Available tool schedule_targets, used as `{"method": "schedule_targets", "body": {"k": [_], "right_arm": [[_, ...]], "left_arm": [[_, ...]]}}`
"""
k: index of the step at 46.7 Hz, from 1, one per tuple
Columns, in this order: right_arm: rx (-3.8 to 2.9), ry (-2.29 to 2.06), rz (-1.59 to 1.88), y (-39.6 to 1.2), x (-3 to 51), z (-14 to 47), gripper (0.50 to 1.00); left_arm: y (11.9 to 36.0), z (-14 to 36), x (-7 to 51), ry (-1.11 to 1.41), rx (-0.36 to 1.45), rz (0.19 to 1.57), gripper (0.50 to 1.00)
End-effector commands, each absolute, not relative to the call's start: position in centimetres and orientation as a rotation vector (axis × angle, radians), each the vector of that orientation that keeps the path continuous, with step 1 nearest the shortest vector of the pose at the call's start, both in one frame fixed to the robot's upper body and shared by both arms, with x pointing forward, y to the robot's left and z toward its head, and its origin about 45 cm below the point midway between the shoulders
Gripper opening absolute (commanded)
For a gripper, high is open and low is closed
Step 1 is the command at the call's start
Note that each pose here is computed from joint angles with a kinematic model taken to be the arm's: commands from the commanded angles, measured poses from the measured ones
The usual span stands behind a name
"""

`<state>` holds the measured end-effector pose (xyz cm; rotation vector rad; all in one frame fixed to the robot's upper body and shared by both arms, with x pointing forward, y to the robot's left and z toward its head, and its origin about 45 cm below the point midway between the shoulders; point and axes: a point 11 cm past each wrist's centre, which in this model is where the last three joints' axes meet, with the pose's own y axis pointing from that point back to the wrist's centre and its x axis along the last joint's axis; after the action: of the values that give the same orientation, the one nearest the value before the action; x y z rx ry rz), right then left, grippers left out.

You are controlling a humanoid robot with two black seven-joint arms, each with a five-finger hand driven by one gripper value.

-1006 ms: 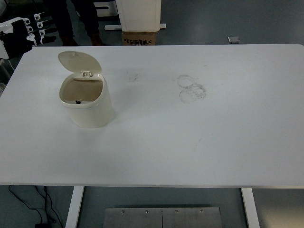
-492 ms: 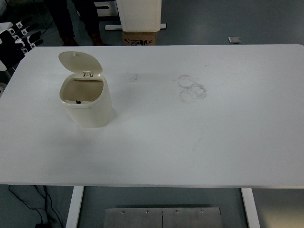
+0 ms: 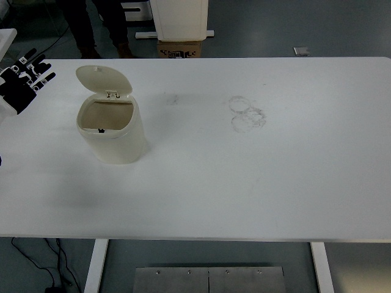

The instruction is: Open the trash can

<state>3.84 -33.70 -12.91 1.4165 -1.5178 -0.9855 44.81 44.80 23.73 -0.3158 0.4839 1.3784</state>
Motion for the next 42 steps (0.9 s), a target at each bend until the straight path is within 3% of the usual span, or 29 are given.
{"method": "schedule_targets", "body": {"k": [1,16,42], "right_arm": [[1.416,-1.517,-0.985,-33.7,3.8,-12.9,0.991],[1.415,-1.518,-0.986,-33.7,3.8,-12.9,0.991],[1.416,-1.517,-0.985,-33.7,3.8,-12.9,0.991]], "left_arm": [[45.0,23.7,44.8,0.488,-0.329,1.383,1.0],[46.5,21.6,43.0,0.559,-0.42,1.438,1.0],[46.2,21.7,43.2,0.56,-0.424,1.433,1.0]]}}
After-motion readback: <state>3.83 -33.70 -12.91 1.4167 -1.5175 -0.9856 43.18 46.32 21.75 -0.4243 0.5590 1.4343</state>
